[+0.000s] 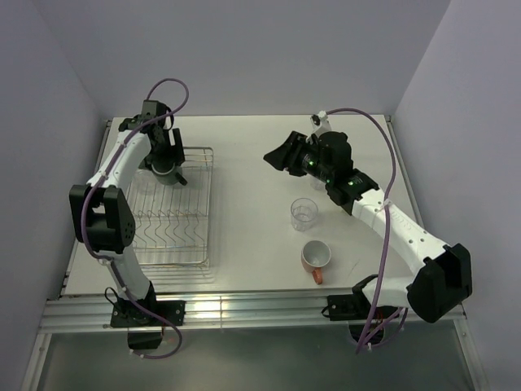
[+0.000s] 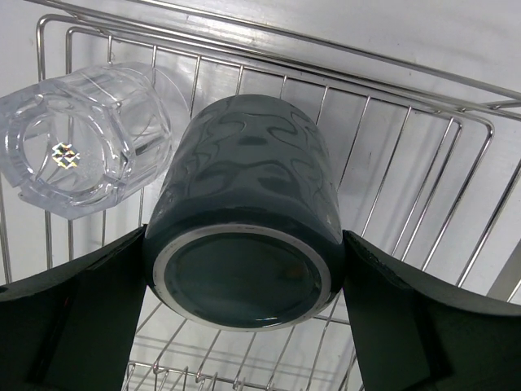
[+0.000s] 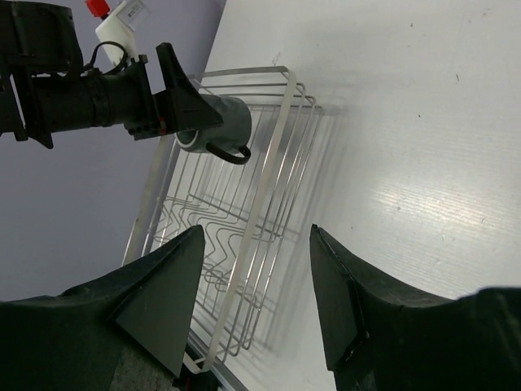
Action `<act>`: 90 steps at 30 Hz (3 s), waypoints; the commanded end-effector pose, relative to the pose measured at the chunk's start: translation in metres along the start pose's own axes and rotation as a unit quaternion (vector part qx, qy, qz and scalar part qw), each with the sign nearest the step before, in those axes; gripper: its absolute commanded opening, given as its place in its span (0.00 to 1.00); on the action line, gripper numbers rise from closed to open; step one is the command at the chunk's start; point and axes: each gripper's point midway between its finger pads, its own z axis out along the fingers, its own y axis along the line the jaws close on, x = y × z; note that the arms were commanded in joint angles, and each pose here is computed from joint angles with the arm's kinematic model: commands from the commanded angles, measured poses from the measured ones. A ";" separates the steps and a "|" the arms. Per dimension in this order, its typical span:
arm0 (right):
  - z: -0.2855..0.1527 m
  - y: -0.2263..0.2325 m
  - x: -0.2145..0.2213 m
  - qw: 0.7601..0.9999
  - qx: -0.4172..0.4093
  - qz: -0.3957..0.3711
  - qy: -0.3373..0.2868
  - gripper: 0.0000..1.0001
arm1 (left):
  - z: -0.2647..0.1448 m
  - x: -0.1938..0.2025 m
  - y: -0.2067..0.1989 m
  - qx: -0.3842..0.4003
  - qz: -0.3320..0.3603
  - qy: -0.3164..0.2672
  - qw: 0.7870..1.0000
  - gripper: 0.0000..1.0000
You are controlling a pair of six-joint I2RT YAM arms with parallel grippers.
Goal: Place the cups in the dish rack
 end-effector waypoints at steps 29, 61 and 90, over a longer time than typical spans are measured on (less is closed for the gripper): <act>0.011 0.009 -0.012 1.000 -0.008 -0.016 0.005 0.63 | 0.015 -0.010 -0.001 -0.010 0.010 -0.004 1.000 0.75; 0.014 0.002 -0.009 1.000 0.008 -0.023 0.016 0.74 | -0.005 -0.024 -0.001 -0.008 -0.002 -0.044 0.999 0.99; 0.020 -0.001 -0.001 0.999 0.014 -0.033 0.035 0.74 | 0.023 0.000 -0.017 0.020 0.013 0.017 1.000 0.99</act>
